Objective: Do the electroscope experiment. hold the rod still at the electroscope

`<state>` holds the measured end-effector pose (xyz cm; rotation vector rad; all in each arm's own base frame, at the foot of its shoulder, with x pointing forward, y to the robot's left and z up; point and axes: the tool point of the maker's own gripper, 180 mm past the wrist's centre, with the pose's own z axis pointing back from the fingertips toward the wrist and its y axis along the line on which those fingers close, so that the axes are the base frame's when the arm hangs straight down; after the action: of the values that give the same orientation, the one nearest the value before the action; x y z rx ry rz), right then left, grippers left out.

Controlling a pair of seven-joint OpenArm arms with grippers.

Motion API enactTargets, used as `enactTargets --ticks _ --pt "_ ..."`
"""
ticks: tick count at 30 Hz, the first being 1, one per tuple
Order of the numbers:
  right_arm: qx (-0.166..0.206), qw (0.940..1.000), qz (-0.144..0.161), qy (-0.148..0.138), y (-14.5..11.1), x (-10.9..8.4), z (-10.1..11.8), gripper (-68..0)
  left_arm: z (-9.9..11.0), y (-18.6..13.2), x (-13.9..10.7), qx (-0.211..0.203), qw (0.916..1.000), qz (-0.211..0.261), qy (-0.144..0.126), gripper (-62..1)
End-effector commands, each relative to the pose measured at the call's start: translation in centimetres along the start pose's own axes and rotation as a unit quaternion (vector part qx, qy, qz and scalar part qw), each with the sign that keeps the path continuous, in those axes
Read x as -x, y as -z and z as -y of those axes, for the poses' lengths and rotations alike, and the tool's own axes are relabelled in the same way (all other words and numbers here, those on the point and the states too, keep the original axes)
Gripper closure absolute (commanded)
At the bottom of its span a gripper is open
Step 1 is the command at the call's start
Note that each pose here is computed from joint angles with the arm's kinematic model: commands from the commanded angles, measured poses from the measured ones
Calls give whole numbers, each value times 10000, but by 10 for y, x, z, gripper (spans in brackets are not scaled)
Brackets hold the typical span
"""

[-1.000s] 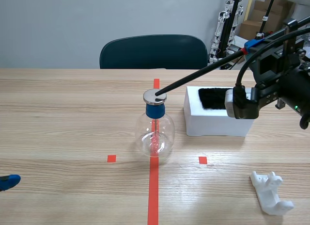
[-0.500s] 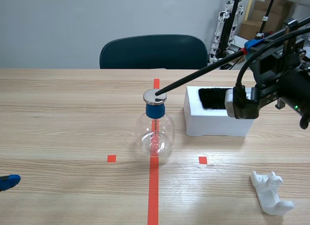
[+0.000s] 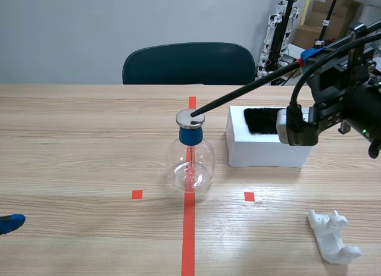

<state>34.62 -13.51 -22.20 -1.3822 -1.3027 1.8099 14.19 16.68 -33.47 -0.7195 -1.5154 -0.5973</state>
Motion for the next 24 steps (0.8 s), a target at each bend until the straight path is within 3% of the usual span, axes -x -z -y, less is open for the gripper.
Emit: enactTargets --ticks 1,17,24 --pt "153 9998 -104 -81 3 11 9 -37 -2 1 -12 20 9996 266 66 -623" --pt "147 9998 -113 -31 3 11 9 -37 -2 1 -12 20 9996 266 66 -623" --pt "210 9989 -197 381 1 18 18 -37 -2 1 -12 20 9996 266 66 -623"
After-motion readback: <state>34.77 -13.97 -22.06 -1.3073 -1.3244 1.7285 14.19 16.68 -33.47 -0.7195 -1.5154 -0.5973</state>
